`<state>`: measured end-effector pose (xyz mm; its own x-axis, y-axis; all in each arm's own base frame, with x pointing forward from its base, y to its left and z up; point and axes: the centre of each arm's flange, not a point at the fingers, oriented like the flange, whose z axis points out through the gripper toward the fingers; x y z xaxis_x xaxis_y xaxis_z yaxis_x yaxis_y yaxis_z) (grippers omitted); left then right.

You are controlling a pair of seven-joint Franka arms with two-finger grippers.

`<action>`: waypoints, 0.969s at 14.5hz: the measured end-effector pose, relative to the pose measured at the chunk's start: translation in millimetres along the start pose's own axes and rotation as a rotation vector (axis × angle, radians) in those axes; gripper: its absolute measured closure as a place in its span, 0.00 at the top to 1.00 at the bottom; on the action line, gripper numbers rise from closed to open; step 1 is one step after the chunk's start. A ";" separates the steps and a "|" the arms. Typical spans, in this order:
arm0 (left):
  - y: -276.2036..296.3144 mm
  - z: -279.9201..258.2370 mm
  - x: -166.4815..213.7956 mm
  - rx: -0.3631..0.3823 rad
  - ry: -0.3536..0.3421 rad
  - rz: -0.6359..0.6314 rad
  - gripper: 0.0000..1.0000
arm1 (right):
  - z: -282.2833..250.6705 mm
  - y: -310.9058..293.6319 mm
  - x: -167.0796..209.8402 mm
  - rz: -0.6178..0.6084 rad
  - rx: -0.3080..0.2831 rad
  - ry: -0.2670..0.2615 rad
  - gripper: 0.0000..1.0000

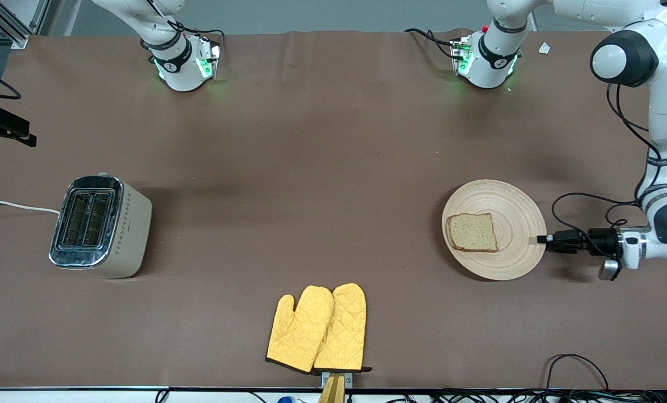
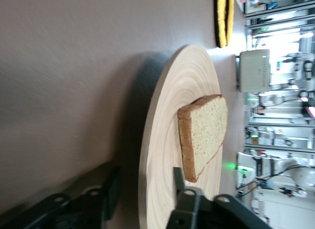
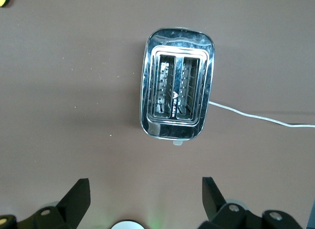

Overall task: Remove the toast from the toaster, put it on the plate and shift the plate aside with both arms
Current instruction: 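Open the left gripper and pull it back from the plate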

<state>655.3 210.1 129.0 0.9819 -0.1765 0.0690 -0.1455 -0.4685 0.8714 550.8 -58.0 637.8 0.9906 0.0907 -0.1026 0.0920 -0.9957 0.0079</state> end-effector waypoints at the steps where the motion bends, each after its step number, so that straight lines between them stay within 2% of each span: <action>1: 12.4 -13.2 10.1 0.055 -0.024 0.026 0.65 | 0.1 -1.4 -0.2 -0.002 0.000 -0.003 1.00; 3: 67.8 -34.4 47.6 0.209 -0.087 0.103 0.83 | 0.4 -3.1 -0.4 -0.006 0.000 -0.007 1.00; 5: 163.2 -36.0 94.8 0.400 -0.156 0.183 1.00 | 1.3 -2.3 -1.6 -0.004 0.001 -0.018 1.00; 7: 276.1 -16.1 128.7 0.588 -0.197 0.220 1.00 | 1.5 -0.6 -2.1 -0.001 0.001 -0.019 1.00; 10: 426.8 16.2 137.1 0.845 -0.168 0.154 1.00 | 3.6 0.1 -4.6 0.001 0.004 -0.041 1.00; 12: 510.1 32.5 122.4 0.954 -0.123 0.093 1.00 | 4.2 -0.2 -4.9 0.001 0.005 -0.045 1.00; 14: 566.0 25.1 99.0 0.996 -0.071 0.021 1.00 | 4.2 -3.1 -4.4 -0.005 0.005 -0.045 1.00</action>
<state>667.1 -94.2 616.9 0.9731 -0.2294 0.0222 -0.2303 -0.9711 0.0631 545.7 -55.4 634.0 0.9845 0.0950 -0.1476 0.0964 -0.9953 0.0024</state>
